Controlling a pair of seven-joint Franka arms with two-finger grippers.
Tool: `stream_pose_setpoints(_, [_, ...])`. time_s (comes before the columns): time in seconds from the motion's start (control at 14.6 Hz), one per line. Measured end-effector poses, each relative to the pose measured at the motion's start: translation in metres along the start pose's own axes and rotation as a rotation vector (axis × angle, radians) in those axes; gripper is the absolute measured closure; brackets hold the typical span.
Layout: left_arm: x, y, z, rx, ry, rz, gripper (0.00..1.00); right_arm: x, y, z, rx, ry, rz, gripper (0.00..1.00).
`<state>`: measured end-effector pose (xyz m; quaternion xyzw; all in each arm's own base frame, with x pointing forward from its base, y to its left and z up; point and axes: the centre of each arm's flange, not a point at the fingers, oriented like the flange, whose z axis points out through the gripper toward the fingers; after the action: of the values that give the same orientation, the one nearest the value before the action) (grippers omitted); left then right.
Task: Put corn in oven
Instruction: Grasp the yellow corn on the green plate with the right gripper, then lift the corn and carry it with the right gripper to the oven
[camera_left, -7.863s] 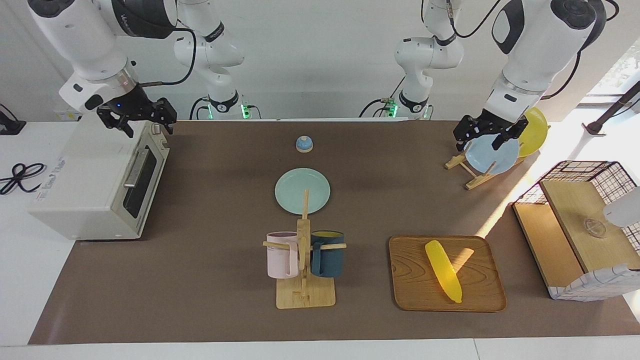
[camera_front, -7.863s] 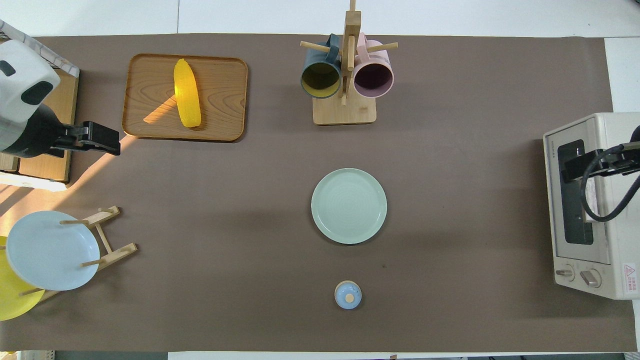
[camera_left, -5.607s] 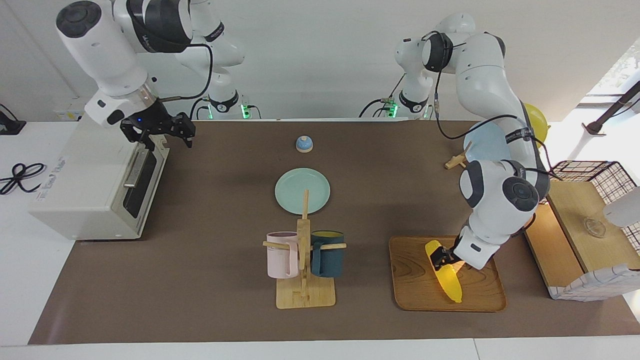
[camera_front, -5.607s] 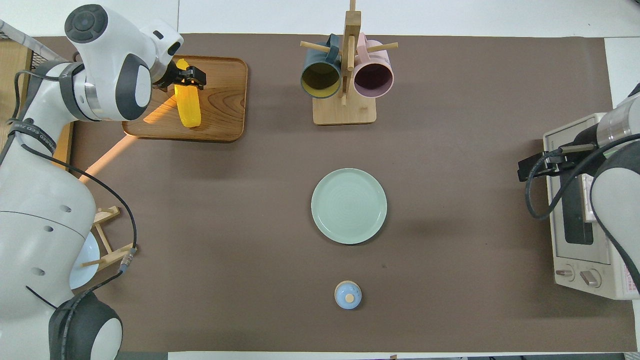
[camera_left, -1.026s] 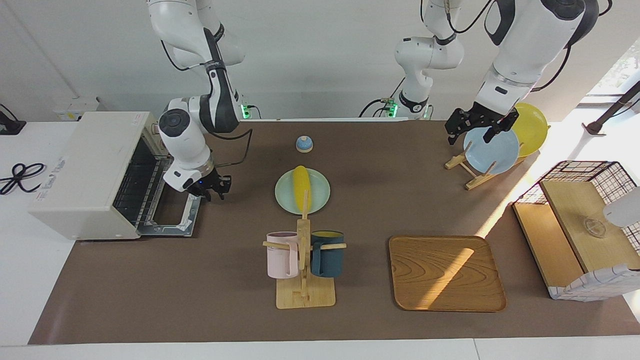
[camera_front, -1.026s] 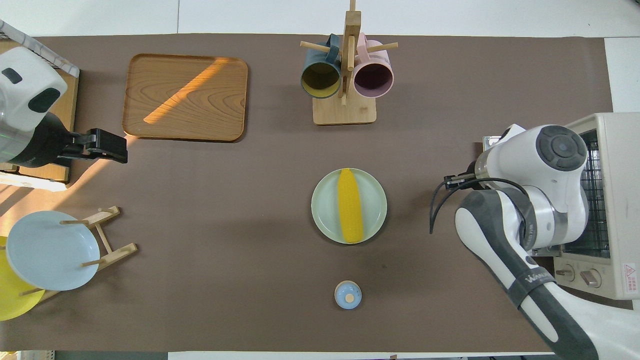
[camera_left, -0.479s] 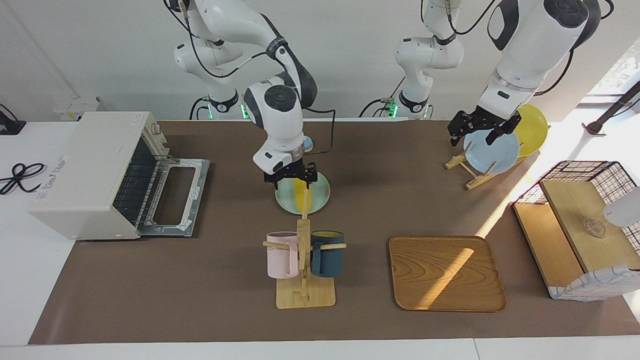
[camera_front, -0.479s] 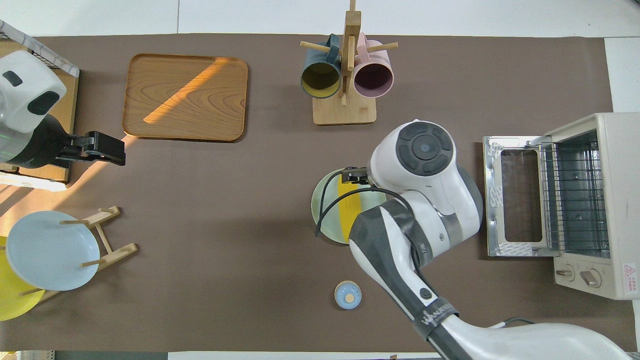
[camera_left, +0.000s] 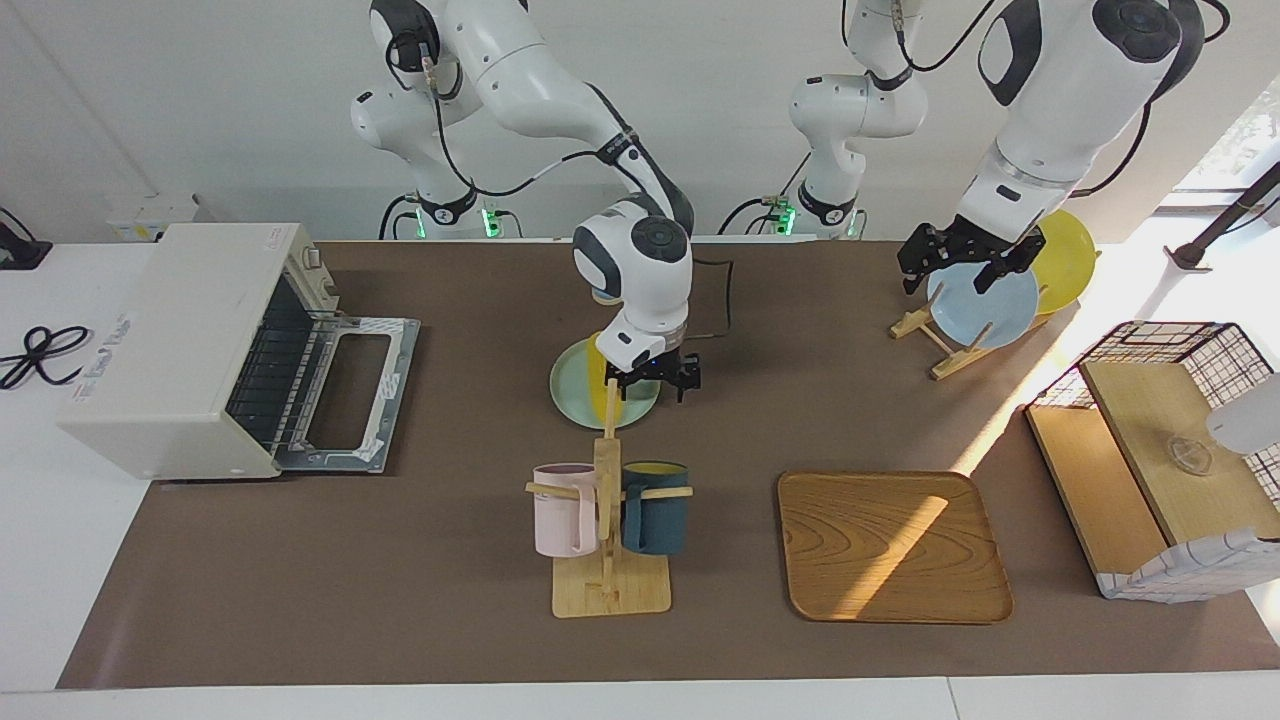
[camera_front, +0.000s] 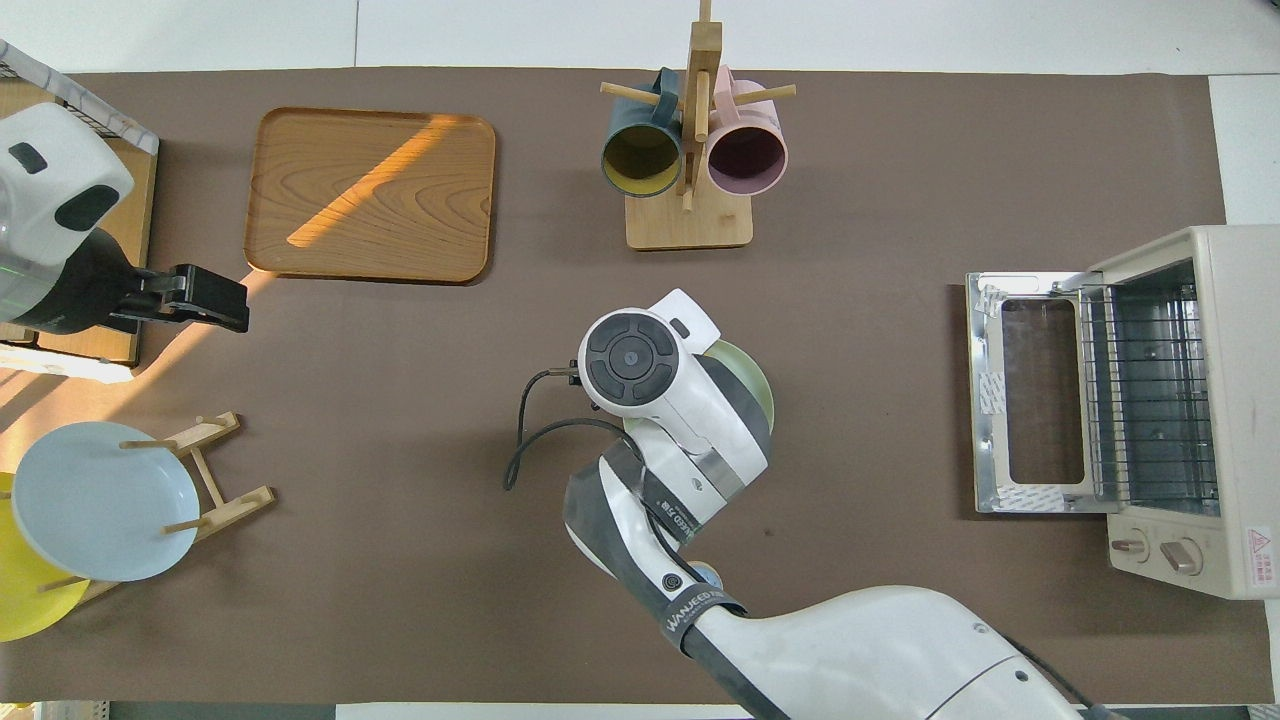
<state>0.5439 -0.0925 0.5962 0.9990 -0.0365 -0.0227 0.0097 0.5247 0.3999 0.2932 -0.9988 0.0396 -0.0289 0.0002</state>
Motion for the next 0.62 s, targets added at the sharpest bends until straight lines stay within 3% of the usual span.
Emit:
stream_pose_setpoints(0.41, [0.0002, -0.0024, -0.0008, -0.001, 0.004, -0.004, 0.0, -0.0043, -0.0034, -0.0013, 0.003, -0.002, -0.008, 0.78])
stream_pose_setpoints(0.48, [0.0, -0.0024, -0.0013, -0.001, 0.005, -0.004, 0.0, -0.0054, -0.0041, -0.0034, 0.002, -0.003, -0.01, 0.86])
stream_pose_setpoints(0.62, [-0.0002, -0.0028, -0.0018, -0.001, 0.006, -0.005, 0.0, -0.0051, -0.0036, -0.0064, 0.0, -0.004, -0.01, 0.93])
